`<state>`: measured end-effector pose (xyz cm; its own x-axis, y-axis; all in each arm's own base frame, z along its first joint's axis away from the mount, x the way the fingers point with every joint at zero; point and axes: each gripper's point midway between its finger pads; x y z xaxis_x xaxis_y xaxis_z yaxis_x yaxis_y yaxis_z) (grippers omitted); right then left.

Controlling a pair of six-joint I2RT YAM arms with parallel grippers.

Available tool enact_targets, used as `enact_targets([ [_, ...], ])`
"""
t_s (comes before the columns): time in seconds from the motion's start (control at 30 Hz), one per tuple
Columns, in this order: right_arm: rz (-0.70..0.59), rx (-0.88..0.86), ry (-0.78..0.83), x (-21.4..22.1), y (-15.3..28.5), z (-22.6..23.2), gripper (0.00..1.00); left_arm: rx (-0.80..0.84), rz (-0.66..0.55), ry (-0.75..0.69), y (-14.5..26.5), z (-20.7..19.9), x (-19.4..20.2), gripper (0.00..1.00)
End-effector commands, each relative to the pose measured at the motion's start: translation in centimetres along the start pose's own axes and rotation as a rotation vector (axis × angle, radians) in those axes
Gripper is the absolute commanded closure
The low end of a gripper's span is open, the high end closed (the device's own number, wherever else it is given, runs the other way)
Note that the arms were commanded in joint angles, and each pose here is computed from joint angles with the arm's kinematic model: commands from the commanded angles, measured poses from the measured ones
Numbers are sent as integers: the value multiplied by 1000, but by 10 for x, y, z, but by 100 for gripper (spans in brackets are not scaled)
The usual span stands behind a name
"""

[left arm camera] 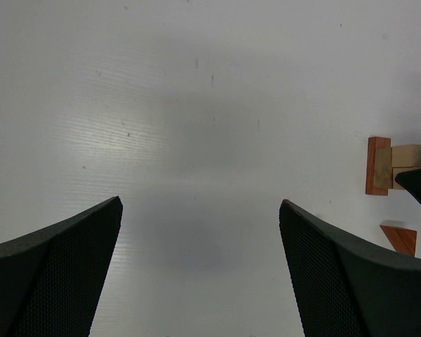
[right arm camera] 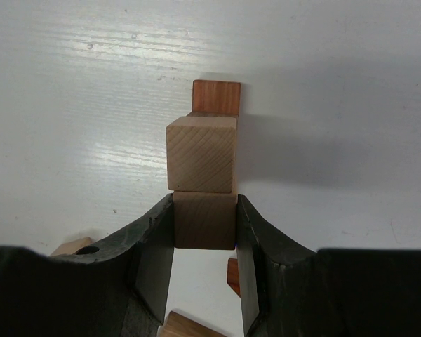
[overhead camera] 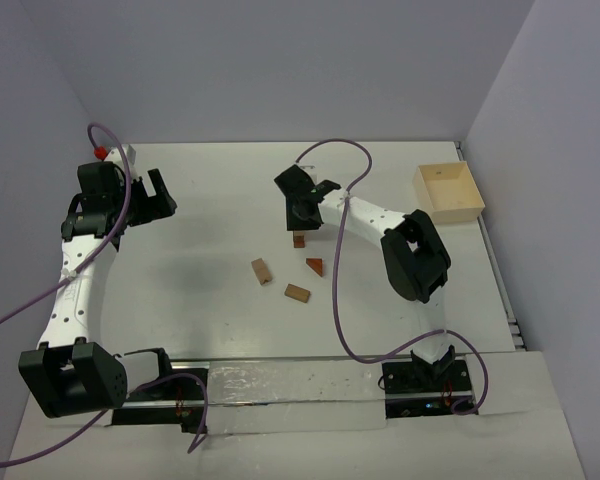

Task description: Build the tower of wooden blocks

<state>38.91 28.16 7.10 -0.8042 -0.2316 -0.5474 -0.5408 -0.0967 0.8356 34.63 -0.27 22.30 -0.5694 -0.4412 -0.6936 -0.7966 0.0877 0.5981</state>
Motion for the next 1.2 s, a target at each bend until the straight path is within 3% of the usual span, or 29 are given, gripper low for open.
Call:
enact_targets([
  [0.0,-12,-3,-9,-9,1,-1,60,31,-57,-16,6,-7,-16,1],
  [0.43,-3,-1,-8,-9,-2,2,59,31,-59,-15,6,-6,-15,1],
  [0.83,14,-1,1,-4,-6,6,49,31,-61,-16,7,-6,-16,1],
  [1.07,18,-20,3,-1,-4,9,21,32,-59,-16,6,-7,-16,1],
  [1.17,13,-36,7,-1,1,12,17,33,-59,-16,5,-7,-16,1],
])
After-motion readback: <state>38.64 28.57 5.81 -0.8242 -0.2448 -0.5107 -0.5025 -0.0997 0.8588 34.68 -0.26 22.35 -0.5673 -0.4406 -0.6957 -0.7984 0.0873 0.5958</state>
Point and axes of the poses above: each gripper's point midway between its finger pads, its own y axis back along the fingers, its own z axis along the line the jaws close on, x = y × z, and after that the axes turned 13 degrees about y, right-handed
